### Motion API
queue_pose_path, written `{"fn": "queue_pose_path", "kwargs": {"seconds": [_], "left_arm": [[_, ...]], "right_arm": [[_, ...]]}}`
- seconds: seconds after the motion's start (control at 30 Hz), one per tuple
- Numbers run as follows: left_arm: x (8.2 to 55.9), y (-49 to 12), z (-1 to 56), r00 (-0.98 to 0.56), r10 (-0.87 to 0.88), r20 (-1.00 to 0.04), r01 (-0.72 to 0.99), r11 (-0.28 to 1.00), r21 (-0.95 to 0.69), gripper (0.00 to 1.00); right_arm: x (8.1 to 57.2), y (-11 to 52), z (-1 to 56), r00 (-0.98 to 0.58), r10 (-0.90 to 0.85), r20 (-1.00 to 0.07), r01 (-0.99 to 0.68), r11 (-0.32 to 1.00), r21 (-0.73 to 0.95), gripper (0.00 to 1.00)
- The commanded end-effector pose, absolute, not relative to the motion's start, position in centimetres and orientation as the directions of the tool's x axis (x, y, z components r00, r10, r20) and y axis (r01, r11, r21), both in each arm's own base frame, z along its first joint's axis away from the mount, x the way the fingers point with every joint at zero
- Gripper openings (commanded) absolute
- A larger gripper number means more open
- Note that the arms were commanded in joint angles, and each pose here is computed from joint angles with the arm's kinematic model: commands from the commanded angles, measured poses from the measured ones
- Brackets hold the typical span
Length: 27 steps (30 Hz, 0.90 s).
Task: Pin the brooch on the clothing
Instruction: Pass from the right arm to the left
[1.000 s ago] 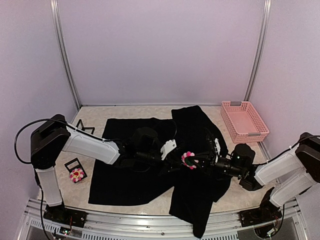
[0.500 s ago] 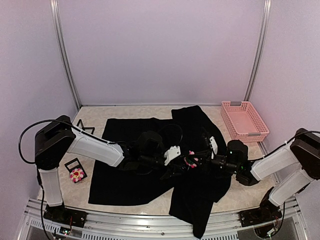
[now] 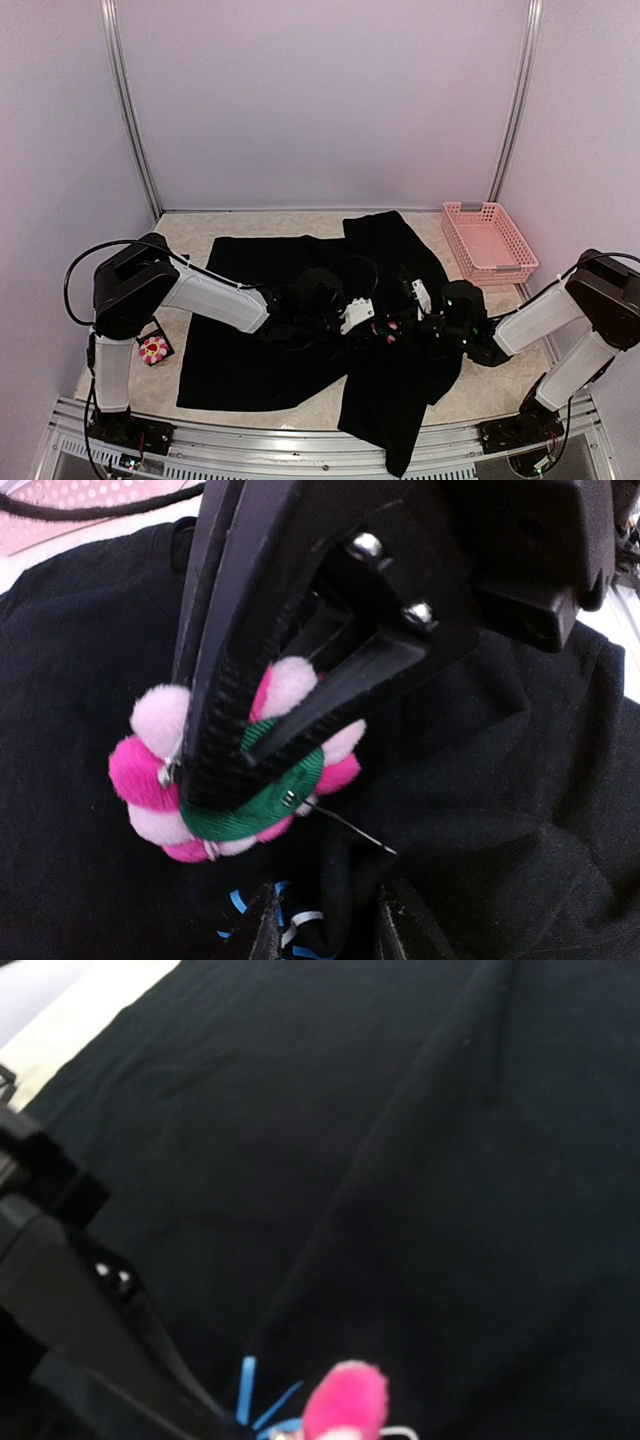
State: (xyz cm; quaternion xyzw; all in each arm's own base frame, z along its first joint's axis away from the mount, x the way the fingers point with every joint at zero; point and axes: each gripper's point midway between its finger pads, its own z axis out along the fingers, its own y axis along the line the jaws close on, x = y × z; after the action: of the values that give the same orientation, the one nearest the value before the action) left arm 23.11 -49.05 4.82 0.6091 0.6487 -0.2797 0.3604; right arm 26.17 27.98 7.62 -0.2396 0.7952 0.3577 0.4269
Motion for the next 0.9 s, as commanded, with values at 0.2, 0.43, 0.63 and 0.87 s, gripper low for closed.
{"fn": "queue_pose_path", "kwargs": {"seconds": [0.2,0.43,0.63,0.87], "left_arm": [[23.4,-50.2,6.0,-0.038,0.557,-0.83,0.991,0.127,0.04,0.0],[23.2,-50.4,7.2,-0.097,0.531,-0.842,0.988,0.151,-0.019,0.0],[23.6,-50.3,8.8,-0.134,0.507,-0.852,0.981,0.189,-0.042,0.0],[24.0,-49.9,8.7,-0.195,0.505,-0.841,0.965,0.253,-0.072,0.14]], "right_arm": [[24.6,29.0,7.3,-0.624,-0.03,-0.781,-0.665,0.546,0.51,0.0],[23.1,29.7,7.8,-0.672,0.011,-0.741,-0.646,0.481,0.593,0.0],[21.8,31.3,9.8,-0.678,0.012,-0.735,-0.674,0.389,0.628,0.0],[21.1,32.0,13.8,-0.648,0.037,-0.761,-0.721,0.293,0.628,0.0]]}}
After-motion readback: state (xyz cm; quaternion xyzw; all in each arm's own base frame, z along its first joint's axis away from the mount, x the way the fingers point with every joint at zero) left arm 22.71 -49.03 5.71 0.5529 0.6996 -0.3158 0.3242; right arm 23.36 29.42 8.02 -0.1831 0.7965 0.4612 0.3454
